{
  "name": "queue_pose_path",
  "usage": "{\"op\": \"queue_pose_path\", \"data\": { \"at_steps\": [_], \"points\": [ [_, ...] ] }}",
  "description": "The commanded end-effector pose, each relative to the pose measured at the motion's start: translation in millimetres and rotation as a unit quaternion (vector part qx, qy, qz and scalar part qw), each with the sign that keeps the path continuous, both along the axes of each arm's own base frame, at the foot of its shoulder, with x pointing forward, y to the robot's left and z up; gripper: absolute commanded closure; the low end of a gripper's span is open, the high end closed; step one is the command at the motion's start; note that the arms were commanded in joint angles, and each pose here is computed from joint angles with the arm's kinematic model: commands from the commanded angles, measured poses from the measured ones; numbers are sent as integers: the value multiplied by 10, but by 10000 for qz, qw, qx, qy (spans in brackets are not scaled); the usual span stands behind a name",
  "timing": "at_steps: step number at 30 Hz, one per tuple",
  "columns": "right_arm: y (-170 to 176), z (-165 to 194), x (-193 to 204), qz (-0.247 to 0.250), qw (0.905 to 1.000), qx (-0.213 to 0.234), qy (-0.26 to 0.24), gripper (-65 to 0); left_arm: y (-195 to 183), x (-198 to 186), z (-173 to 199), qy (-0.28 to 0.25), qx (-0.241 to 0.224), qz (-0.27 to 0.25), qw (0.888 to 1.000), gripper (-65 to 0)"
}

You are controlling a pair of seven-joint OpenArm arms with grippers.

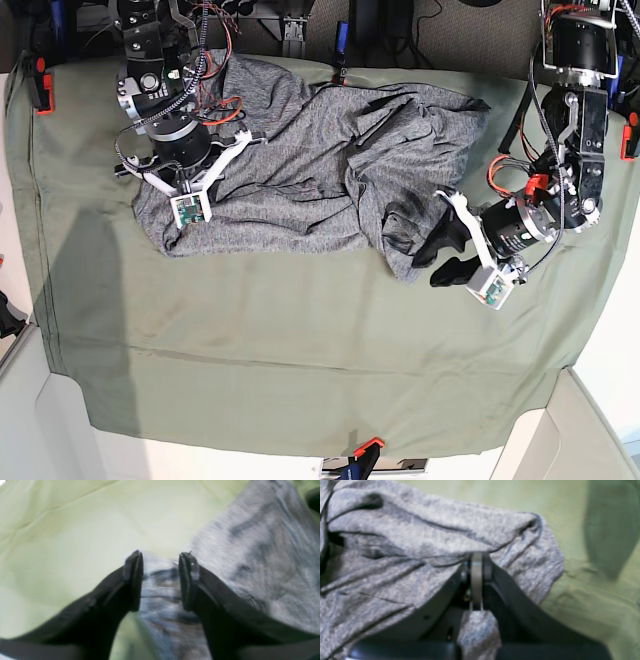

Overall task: Fold the T-shirt properly
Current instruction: 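Press the folded side down with the left gripper, holding the shirt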

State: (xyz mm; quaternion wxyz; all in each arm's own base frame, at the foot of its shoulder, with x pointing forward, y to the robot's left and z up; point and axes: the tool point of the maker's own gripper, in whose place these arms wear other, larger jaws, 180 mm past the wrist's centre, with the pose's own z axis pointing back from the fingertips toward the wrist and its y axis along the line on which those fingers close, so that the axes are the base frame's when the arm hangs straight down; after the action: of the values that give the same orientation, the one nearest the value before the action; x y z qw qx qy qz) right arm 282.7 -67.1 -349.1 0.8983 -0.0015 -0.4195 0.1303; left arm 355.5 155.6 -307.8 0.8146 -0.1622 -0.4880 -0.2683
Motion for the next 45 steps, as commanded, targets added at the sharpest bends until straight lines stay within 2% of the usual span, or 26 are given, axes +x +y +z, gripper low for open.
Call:
{"op": "queue_pose_path", "data": {
  "at_steps": [1, 5, 9, 17, 18, 19, 22, 31, 32, 35, 36, 45],
  "points": [
    [12, 119, 71, 5, 9997, 52, -240, 0, 59, 138, 147, -220, -116, 63, 9997, -313],
    [17, 118, 70, 8, 9997, 72, -235, 0, 130, 268, -68, 107, -191, 188, 9996, -331],
    [43, 116, 64, 22, 9996, 169, -210, 0, -94, 219, -355, 475, 8, -173, 9987, -331],
    [44, 110, 59, 38, 9997, 152, -192, 0, -150, 237, -421, 345, 267, -303, 9986, -324],
    [44, 111, 60, 38, 9997, 153, -196, 0, -146, 234, -428, 358, 289, -303, 9985, -288],
    [44, 111, 60, 38, 9997, 153, -196, 0, -144, 231, -433, 372, 300, -303, 9984, -225],
    [43, 110, 60, 38, 9997, 149, -195, 0, -150, 225, -433, 374, 298, -331, 9983, -7],
    [43, 109, 58, 38, 9997, 151, -190, 0, -128, 232, -383, 359, 175, -312, 9987, 0],
    [44, 108, 57, 39, 9997, 151, -187, 0, -111, 238, -370, 352, 172, -304, 9988, -52],
    [41, 101, 51, 36, 9997, 146, -166, 0, -33, 247, -352, 341, 249, -277, 9987, -354],
    [41, 99, 49, 36, 9998, 144, -165, 0, -30, 249, -348, 339, 248, -275, 9987, -408],
    [43, 98, 47, 36, 9998, 150, -162, 0, -141, 233, -463, 479, 354, -264, 9979, -420]
  ]
}}
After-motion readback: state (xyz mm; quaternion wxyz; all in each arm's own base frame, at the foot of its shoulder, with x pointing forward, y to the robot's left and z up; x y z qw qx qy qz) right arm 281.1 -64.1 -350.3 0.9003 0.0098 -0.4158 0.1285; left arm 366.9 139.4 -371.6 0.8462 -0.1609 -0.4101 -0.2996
